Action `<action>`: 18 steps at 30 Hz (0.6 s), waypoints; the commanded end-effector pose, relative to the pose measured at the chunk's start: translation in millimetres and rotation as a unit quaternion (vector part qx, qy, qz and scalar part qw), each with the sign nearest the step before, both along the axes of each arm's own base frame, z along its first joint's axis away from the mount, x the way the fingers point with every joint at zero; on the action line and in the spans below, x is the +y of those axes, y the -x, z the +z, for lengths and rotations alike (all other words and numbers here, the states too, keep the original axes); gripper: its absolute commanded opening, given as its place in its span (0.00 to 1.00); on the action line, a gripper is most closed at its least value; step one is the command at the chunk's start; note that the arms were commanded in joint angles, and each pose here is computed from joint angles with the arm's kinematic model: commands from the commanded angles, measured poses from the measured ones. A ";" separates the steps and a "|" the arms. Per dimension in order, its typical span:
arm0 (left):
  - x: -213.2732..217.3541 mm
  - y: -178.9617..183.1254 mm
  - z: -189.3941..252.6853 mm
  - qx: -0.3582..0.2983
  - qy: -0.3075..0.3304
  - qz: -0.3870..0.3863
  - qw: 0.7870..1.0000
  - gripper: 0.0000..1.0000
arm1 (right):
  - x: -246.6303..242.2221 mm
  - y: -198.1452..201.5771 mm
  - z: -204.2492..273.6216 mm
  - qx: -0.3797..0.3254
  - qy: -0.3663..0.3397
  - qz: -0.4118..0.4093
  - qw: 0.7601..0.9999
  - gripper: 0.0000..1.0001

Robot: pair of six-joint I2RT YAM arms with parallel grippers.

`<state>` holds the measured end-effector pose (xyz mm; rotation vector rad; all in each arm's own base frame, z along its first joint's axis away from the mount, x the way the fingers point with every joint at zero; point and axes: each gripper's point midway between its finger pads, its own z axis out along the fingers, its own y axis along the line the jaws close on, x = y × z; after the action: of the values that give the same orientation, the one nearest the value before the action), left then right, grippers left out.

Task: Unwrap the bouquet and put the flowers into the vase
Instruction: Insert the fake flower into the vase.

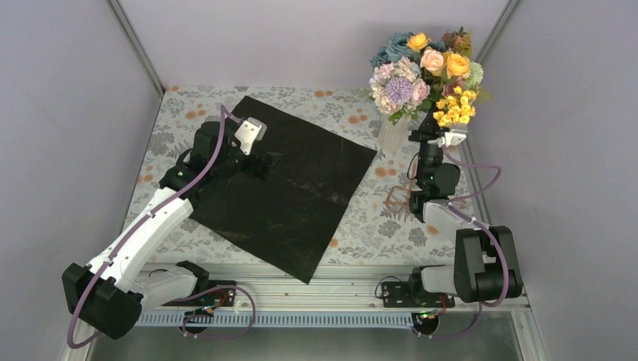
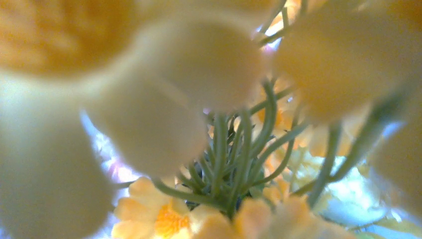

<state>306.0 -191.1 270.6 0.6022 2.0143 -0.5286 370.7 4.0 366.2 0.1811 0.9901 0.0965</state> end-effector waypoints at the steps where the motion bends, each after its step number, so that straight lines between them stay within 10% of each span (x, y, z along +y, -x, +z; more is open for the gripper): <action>1: 7.4 -7.7 0.1 -0.009 -0.009 0.012 1.000 1.00 | -6.2 8.9 34.2 -0.060 0.004 -0.021 0.998 0.04; 18: 18.1 -5.5 8.0 -0.022 -0.004 0.020 1.000 1.00 | -2.6 -62.4 -10.5 0.046 0.039 -0.003 0.998 0.04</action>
<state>315.0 -174.9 271.5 0.5638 2.0156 -0.4801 412.4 0.7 363.6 0.1587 1.0324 0.0658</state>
